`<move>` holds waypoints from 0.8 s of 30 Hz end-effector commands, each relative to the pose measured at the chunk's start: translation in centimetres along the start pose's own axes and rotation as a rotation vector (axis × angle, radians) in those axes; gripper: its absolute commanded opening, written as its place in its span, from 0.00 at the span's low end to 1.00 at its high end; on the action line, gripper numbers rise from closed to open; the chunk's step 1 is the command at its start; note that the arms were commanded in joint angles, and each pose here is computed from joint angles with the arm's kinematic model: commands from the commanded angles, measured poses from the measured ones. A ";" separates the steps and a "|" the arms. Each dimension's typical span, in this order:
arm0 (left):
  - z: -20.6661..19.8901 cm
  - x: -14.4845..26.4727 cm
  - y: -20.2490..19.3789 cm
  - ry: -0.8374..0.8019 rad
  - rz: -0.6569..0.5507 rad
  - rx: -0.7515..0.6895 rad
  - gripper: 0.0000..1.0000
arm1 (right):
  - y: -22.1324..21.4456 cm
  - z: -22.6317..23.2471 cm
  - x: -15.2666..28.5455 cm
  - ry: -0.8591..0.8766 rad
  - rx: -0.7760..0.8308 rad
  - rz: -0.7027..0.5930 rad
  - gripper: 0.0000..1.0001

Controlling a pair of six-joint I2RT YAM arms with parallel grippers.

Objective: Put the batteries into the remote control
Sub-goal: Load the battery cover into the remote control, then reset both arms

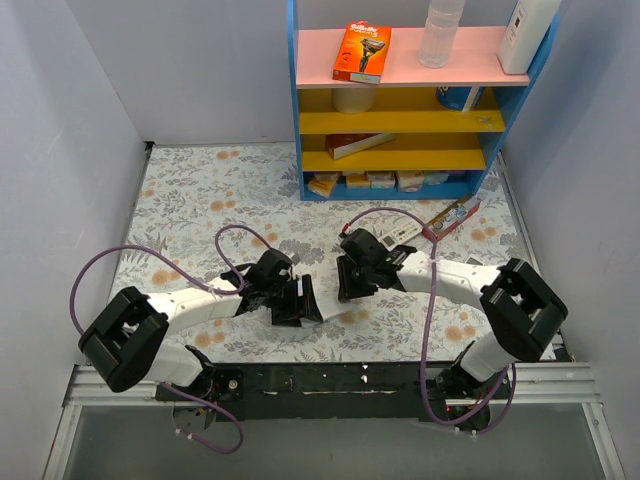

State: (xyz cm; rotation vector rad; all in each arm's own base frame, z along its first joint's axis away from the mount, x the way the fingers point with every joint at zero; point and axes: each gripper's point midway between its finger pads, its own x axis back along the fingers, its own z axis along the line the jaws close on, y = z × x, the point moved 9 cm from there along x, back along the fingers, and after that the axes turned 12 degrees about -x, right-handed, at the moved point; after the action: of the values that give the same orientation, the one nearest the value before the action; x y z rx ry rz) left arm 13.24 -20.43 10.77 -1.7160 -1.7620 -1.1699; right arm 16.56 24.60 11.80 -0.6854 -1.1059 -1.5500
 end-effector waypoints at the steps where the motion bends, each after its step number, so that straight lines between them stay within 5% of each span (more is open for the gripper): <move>1: -1.7 0.2 3.0 -0.010 -0.196 -0.071 0.69 | 0.9 2.5 2.6 0.153 0.022 -0.079 0.43; 7: -1.4 1.8 3.0 0.048 -0.280 -0.019 0.86 | 1.6 1.3 4.5 0.123 0.018 -0.172 0.60; 15: -1.4 3.9 4.0 0.095 -0.358 0.014 0.98 | 2.5 -2.4 6.9 0.058 -0.050 -0.280 0.65; 24: -1.0 15.0 7.9 0.336 -0.829 0.051 0.98 | 5.5 -5.9 15.9 -0.082 -0.111 -0.743 0.81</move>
State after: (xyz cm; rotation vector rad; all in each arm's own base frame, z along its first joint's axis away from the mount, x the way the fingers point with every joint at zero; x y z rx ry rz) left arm 17.24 -16.49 20.06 -1.0595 -2.2295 -1.4393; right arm 17.80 15.79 21.42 -0.4503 -1.2532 -2.0558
